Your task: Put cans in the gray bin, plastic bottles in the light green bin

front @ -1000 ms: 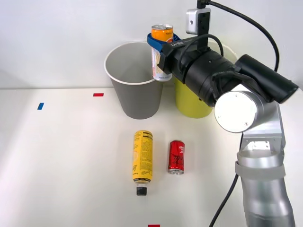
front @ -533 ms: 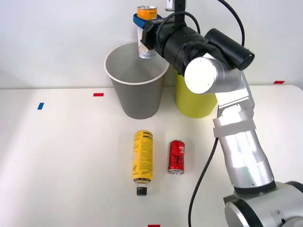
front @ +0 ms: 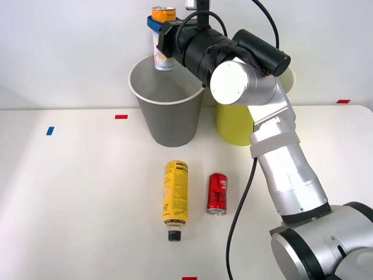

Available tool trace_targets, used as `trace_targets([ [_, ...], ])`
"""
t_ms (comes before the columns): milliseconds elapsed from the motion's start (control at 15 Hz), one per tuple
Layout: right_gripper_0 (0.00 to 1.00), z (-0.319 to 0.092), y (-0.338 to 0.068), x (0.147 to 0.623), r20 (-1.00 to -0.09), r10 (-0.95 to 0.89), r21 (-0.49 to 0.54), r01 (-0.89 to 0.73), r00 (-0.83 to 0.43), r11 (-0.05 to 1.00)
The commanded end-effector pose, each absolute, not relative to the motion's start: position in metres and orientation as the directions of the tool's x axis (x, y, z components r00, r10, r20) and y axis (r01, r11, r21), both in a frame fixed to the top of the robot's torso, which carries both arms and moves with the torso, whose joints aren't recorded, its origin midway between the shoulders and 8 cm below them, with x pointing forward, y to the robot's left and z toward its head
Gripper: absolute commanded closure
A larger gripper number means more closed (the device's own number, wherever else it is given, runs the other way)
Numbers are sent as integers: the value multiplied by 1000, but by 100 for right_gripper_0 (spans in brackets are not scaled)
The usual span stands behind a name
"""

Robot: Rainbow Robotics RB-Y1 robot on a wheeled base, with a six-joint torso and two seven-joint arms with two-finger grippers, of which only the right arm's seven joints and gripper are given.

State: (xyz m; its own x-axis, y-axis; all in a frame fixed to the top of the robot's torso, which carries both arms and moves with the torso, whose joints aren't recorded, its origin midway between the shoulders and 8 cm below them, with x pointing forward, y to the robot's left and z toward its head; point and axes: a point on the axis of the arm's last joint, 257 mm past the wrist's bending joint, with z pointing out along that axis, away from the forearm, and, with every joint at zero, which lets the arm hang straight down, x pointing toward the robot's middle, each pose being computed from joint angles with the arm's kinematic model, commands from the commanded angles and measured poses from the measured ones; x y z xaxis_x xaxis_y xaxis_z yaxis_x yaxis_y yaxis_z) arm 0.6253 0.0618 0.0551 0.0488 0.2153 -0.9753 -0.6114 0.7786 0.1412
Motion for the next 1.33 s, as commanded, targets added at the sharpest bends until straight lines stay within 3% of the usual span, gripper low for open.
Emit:
trace_targets([
  [67, 0, 57, 60, 626, -974, 221, 145, -609, 52, 780],
  [333, 0, 60, 73, 619, -974, 212, 115, -624, 83, 773],
  [533, 0, 62, 92, 593, -961, 268, 150, -679, 71, 718],
  [800, 0, 53, 53, 547, -941, 300, 107, -703, 157, 703],
  [1333, 0, 11, -64, 487, -909, 313, 106, -574, 275, 812],
])
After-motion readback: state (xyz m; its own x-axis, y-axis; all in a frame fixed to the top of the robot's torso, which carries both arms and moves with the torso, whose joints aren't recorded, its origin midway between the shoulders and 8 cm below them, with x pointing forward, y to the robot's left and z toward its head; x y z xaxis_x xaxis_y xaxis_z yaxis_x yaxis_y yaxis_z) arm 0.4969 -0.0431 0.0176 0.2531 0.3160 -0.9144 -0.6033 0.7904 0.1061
